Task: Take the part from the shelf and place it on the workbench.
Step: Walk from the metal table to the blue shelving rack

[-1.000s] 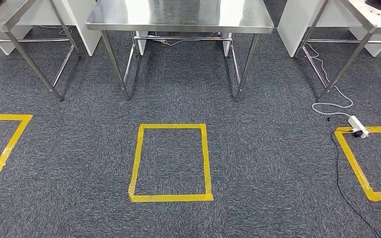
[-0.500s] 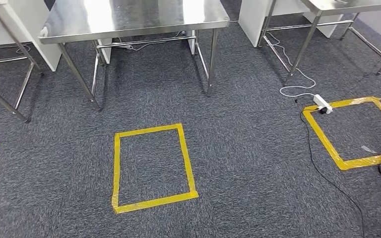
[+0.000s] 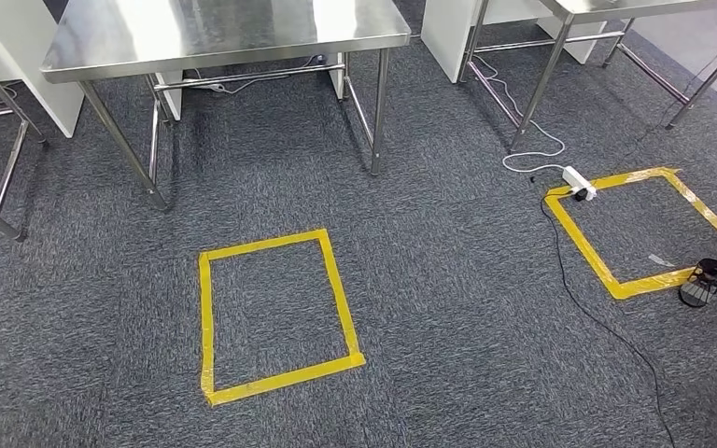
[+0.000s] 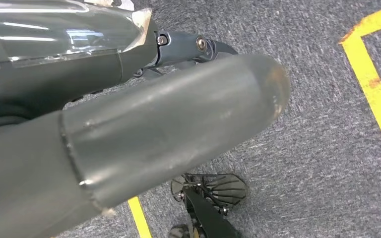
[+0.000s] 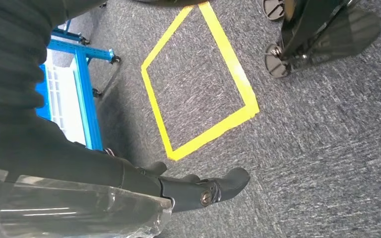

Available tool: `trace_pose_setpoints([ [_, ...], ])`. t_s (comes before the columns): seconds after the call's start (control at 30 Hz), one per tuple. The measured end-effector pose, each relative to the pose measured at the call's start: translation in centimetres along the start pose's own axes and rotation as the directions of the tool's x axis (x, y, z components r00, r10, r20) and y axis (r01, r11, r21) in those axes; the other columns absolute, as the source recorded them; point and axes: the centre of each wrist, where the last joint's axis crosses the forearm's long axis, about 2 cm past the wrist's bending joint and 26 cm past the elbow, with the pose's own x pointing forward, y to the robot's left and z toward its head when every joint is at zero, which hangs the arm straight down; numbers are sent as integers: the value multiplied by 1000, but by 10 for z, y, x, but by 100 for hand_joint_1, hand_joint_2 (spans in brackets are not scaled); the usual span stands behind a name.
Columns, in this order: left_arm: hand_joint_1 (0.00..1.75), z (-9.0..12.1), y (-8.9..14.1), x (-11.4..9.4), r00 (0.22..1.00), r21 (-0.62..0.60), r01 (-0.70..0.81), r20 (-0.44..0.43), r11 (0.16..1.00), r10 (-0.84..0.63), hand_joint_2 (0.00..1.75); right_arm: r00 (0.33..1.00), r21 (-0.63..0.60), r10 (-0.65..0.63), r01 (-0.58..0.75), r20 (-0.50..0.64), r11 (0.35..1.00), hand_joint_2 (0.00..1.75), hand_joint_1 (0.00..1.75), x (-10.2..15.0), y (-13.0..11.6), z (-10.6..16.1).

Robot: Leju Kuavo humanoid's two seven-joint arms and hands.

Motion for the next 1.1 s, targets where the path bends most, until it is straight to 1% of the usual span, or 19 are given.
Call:
trace_pose_setpoints([
  [0.53,0,0,2,0,1000,3,5,2,1000,-5,0,1000,10,5,-5,2,1000,175,0,-2,6,1],
  [1.1,0,0,2,0,1000,11,8,2,1000,-8,0,1000,11,22,-22,22,1000,175,0,-2,6,1],
])
